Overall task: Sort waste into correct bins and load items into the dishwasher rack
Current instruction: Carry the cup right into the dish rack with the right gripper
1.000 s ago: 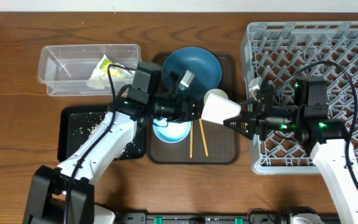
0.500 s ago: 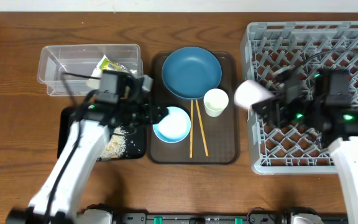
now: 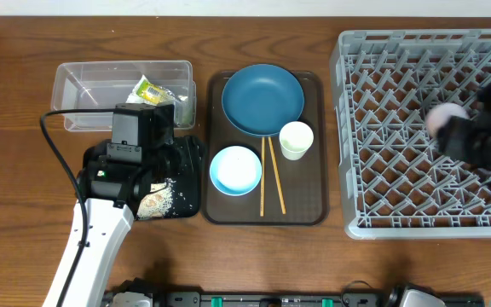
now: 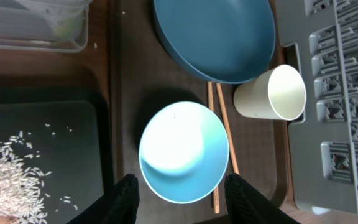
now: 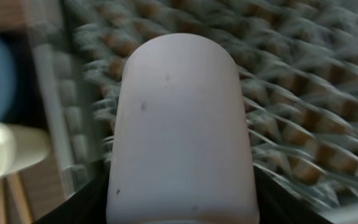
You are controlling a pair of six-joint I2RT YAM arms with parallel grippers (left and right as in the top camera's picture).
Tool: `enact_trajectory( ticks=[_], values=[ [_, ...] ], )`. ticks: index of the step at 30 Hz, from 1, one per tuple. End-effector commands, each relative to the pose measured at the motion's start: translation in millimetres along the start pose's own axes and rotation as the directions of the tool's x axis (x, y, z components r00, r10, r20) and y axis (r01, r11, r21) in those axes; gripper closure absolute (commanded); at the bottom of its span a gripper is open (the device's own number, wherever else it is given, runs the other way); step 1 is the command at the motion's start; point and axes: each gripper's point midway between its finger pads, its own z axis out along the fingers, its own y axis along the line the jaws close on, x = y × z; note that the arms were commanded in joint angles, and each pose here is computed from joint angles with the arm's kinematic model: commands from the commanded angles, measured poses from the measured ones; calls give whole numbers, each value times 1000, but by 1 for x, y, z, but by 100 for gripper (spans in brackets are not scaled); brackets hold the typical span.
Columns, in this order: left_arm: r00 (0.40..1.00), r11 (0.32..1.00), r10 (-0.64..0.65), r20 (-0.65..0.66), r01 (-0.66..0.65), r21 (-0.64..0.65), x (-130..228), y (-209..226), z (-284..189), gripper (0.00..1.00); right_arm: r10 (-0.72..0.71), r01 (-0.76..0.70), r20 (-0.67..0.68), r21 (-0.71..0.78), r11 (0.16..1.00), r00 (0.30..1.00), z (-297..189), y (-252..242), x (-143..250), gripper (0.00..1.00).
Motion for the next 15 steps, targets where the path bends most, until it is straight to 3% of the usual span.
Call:
enact_trajectory(
  ticks=[1,8,15],
  values=[
    [1000,1000,15,15,-15,-26,-3,4,-2,52,139,-141,25,134,981,990,-10,-49,-19,99],
    [1000,1000,15,14,-15,-26,-3,5,-2,52,348,-339,-1,226,913,937,-8,-117,-32,99],
    [1000,1000,15,14,-15,-27,-3,5,-2,51,497,-463,-55,291,837,866,20,-168,-16,94]
  ],
)
